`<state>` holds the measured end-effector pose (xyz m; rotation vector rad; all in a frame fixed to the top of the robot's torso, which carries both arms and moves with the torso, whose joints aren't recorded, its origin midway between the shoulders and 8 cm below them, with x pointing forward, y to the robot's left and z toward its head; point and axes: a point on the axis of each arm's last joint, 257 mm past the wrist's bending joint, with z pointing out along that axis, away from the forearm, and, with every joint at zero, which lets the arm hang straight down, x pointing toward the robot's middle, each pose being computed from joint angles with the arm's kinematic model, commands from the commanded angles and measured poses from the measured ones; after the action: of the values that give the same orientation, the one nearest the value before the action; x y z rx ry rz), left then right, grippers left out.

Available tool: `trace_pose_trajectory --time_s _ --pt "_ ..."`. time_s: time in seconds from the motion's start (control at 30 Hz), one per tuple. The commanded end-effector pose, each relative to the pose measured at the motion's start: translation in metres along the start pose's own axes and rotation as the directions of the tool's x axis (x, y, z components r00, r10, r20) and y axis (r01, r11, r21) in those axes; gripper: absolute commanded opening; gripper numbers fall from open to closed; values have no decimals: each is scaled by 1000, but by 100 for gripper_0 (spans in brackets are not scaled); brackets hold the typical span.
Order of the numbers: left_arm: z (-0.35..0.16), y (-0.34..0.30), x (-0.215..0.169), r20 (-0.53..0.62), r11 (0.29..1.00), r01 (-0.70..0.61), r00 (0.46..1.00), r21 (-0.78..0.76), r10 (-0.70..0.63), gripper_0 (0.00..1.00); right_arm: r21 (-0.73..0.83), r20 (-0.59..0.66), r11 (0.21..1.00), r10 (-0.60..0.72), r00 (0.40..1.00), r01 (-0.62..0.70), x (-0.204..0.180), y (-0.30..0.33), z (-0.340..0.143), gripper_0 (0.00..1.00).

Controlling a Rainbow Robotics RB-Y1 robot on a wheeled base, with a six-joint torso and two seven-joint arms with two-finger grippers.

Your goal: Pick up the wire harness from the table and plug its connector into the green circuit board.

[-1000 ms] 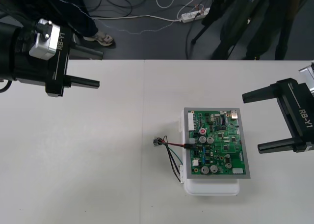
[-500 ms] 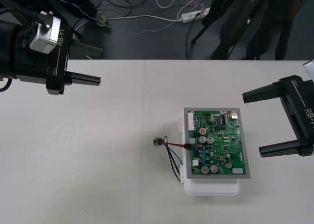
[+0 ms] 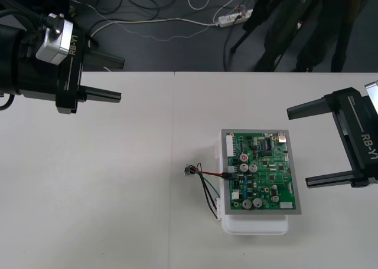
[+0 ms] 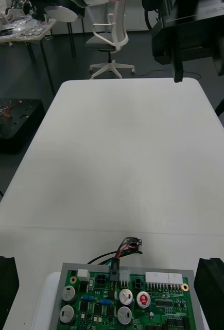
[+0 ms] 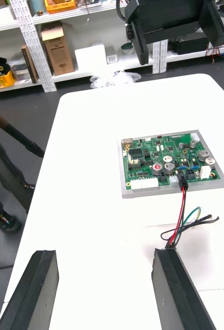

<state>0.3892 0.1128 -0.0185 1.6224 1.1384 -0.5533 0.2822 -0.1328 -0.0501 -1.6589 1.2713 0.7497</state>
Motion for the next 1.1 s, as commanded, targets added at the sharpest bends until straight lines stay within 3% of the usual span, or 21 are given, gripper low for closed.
trace_pose_trajectory --time_s 0.03,1.1 --pt "-13 20 -13 -26 994 -89 996 -59 88 54 25 7 999 -45 999 44 -11 -7 -2 100" --pt "-13 20 -13 -26 994 -89 996 -59 88 54 25 7 999 -45 999 44 -11 -7 -2 100"
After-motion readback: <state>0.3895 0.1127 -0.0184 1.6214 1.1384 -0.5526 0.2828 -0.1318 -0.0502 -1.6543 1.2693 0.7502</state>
